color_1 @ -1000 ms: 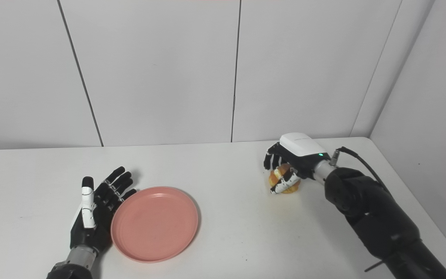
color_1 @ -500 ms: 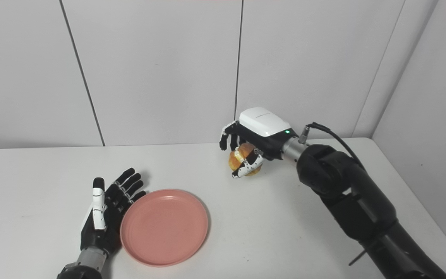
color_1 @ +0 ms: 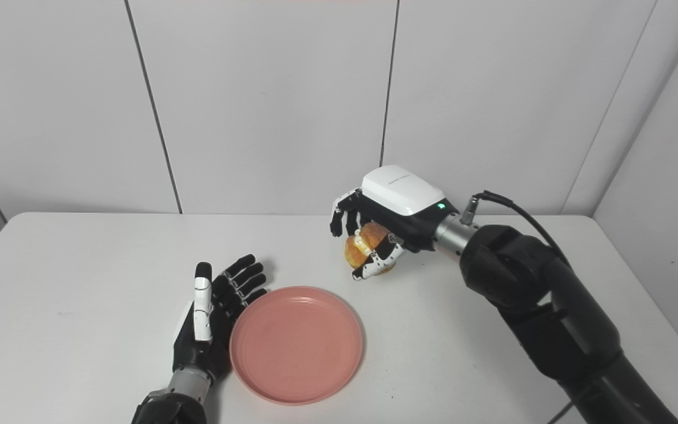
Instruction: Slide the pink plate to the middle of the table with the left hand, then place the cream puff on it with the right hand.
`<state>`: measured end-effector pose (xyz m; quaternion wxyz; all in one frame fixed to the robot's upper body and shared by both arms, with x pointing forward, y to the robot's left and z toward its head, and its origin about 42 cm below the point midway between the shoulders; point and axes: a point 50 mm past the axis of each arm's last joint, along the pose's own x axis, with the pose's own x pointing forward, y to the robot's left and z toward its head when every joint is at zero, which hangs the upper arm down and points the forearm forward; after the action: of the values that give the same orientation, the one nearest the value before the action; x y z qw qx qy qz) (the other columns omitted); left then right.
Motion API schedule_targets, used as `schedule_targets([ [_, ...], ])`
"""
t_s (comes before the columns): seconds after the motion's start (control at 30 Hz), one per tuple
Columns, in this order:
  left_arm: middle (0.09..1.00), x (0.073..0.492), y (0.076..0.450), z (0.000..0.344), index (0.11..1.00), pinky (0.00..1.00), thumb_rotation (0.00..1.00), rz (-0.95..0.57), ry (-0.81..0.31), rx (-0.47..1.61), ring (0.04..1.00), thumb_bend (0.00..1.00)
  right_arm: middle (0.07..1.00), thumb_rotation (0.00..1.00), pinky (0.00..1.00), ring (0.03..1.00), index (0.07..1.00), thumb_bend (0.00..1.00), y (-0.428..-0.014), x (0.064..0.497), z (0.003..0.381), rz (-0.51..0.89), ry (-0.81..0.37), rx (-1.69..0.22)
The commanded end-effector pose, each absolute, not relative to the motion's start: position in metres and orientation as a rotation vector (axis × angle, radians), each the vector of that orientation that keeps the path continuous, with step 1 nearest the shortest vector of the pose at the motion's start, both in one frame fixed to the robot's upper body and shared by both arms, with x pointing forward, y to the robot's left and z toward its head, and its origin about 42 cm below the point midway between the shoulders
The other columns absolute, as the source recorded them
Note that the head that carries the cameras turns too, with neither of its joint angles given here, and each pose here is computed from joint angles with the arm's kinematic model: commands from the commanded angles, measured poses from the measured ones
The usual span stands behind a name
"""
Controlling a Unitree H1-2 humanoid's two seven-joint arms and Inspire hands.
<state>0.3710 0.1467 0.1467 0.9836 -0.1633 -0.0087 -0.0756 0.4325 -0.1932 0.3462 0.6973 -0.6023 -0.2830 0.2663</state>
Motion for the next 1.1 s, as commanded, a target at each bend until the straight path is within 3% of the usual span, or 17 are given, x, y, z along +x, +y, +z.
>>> schedule_targets([
  [0.0,0.799,0.366,0.139,0.140,0.732,0.80,1.00,-0.148,0.017,-0.328,0.821,0.70,0.483,0.00,0.31,0.401,0.518,0.52,-0.182,0.426,0.370,0.600,-0.744,-1.345],
  [0.37,0.797,0.367,0.128,0.140,0.744,0.78,0.99,-0.158,0.015,-0.338,0.823,0.75,0.479,0.00,0.38,0.424,0.508,0.52,-0.157,0.420,0.366,0.677,-0.781,-1.327],
  [0.47,0.791,0.366,0.128,0.140,0.738,0.79,0.99,-0.159,0.015,-0.339,0.828,0.75,0.472,0.00,0.36,0.415,0.514,0.52,-0.150,0.418,0.363,0.690,-0.785,-1.321],
  [0.73,0.800,0.367,0.131,0.143,0.737,0.79,0.99,-0.155,0.020,-0.354,0.819,0.74,0.480,0.00,0.39,0.439,0.498,0.52,-0.137,0.422,0.343,0.728,-0.742,-1.321],
  [0.9,0.804,0.367,0.131,0.143,0.741,0.78,1.00,-0.157,0.019,-0.348,0.815,0.74,0.463,0.00,0.33,0.401,0.516,0.52,-0.131,0.427,0.327,0.754,-0.696,-1.326],
  [1.07,0.812,0.366,0.131,0.145,0.750,0.78,1.00,-0.156,0.024,-0.352,0.815,0.73,0.496,0.00,0.36,0.422,0.502,0.52,-0.129,0.434,0.312,0.771,-0.675,-1.312],
])
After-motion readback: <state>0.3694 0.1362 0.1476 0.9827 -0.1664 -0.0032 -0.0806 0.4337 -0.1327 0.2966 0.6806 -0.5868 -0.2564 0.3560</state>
